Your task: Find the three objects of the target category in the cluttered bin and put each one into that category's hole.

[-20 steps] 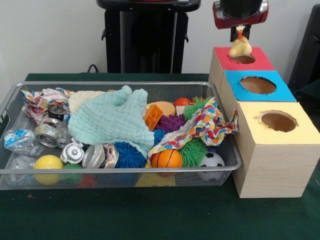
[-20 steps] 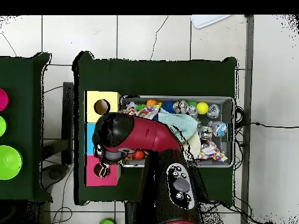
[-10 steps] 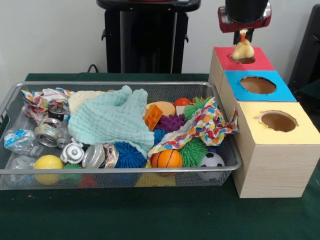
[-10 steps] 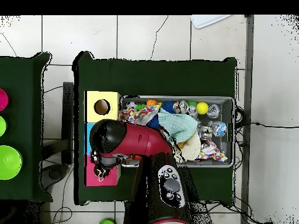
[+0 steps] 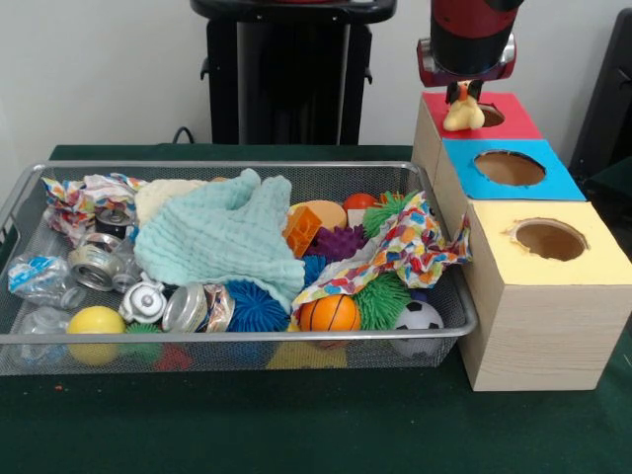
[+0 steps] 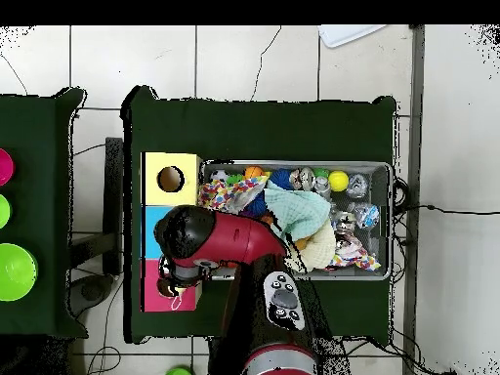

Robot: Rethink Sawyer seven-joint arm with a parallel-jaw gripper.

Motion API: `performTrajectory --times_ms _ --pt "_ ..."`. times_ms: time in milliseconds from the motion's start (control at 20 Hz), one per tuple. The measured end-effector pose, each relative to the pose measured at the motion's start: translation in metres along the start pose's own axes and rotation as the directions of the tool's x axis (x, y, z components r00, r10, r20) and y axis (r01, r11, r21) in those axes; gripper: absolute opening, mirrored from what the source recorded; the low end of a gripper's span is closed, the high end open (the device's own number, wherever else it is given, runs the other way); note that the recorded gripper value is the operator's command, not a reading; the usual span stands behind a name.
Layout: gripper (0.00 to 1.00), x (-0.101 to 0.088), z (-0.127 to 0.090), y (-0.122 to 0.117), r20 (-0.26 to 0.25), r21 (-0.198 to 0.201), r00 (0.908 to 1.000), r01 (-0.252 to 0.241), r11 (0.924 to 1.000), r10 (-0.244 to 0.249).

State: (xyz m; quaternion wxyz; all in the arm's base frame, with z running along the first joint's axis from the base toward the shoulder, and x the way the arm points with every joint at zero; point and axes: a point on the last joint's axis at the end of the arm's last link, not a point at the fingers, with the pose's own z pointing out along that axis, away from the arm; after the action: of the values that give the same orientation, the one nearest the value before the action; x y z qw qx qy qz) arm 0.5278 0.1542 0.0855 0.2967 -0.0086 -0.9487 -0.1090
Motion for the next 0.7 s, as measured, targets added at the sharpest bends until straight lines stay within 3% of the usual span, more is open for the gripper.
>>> performTrajectory --times_ms 250,700 --pt "0.00 -0.0013 0.0111 -0.0022 -0.023 -0.004 0.9997 -0.005 1.0000 0.005" --pt "0.00 -0.0020 0.0094 -0.0010 -0.021 -0.011 0.9997 -0.010 0.9999 0.010"
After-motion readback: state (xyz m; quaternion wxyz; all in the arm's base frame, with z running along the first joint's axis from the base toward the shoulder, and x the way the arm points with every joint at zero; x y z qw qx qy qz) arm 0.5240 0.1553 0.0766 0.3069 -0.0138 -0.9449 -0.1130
